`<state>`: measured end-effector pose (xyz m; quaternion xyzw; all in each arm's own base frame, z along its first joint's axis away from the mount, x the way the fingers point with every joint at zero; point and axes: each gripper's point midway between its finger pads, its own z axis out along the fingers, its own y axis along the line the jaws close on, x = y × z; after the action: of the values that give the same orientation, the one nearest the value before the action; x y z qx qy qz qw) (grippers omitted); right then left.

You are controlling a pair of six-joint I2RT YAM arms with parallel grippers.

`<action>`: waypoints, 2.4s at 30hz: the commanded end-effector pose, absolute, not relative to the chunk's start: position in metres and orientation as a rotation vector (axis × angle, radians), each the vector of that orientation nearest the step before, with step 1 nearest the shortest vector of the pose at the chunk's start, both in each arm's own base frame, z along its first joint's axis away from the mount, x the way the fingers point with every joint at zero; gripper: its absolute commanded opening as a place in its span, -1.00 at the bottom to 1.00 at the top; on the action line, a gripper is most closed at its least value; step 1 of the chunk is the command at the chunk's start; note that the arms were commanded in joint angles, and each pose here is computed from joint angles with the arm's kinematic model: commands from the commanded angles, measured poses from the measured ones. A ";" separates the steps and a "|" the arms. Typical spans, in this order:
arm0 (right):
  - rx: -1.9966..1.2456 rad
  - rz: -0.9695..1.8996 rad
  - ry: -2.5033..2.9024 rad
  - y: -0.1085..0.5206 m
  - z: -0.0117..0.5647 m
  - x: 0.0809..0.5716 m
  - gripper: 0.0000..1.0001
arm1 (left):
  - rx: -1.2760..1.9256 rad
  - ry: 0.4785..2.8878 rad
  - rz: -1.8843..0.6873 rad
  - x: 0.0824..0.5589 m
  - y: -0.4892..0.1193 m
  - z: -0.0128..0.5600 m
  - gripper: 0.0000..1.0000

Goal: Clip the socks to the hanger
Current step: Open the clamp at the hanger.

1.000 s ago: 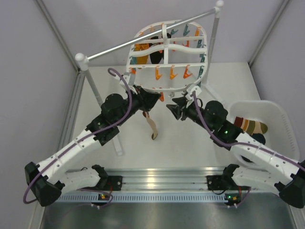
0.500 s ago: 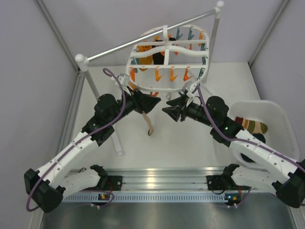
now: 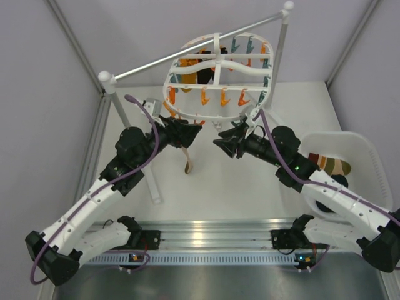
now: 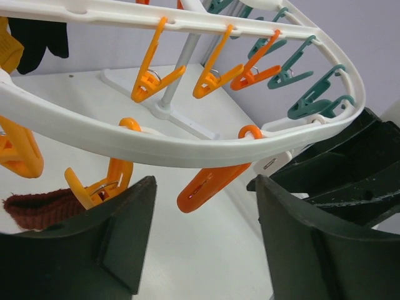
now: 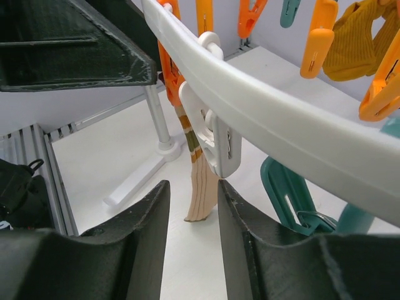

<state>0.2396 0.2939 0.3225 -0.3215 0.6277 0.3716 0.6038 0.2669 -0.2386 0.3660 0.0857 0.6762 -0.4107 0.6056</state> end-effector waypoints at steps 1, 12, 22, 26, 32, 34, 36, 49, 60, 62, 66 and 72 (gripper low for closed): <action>-0.699 0.900 1.384 0.296 0.347 0.241 -0.31 | 0.185 1.515 -0.898 0.276 -0.234 0.382 0.33; -0.768 0.955 1.389 0.311 0.333 0.218 -0.45 | 0.169 1.474 -0.892 0.287 -0.238 0.395 -0.14; -0.790 0.979 1.397 0.318 0.331 0.209 -0.46 | 0.151 1.428 -0.936 0.277 -0.234 0.411 0.09; -0.785 0.970 1.401 0.318 0.331 0.210 -0.44 | 0.138 1.417 -0.941 0.276 -0.232 0.417 0.08; -0.795 0.969 1.402 0.320 0.330 0.207 -0.45 | 0.127 1.408 -0.940 0.277 -0.230 0.423 0.06; -0.793 0.973 1.395 0.321 0.332 0.206 -0.45 | 0.127 1.418 -0.930 0.278 -0.230 0.421 -0.03; -0.791 0.976 1.384 0.323 0.335 0.207 -0.44 | 0.120 1.444 -0.925 0.281 -0.231 0.418 -0.14; -0.786 0.994 1.314 0.332 0.350 0.211 -0.35 | 0.135 1.486 -1.020 0.269 -0.240 0.409 -0.56; -0.737 1.100 1.220 0.343 0.384 0.208 -0.24 | 0.257 1.523 -1.092 0.254 -0.249 0.382 -1.00; -0.734 1.099 1.225 0.345 0.383 0.211 -0.21 | 0.300 1.511 -1.122 0.250 -0.252 0.381 -1.00; -0.722 1.088 1.226 0.346 0.384 0.219 -0.21 | 0.336 1.514 -1.151 0.248 -0.254 0.377 -1.00; -0.689 1.039 1.187 0.344 0.395 0.231 -0.20 | 0.361 1.501 -1.189 0.245 -0.255 0.380 -0.99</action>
<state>0.2242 0.3465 0.3408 -0.3228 0.5791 0.4522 0.5966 0.2600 -0.2455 0.3696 0.1216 0.6618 -0.4676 0.5733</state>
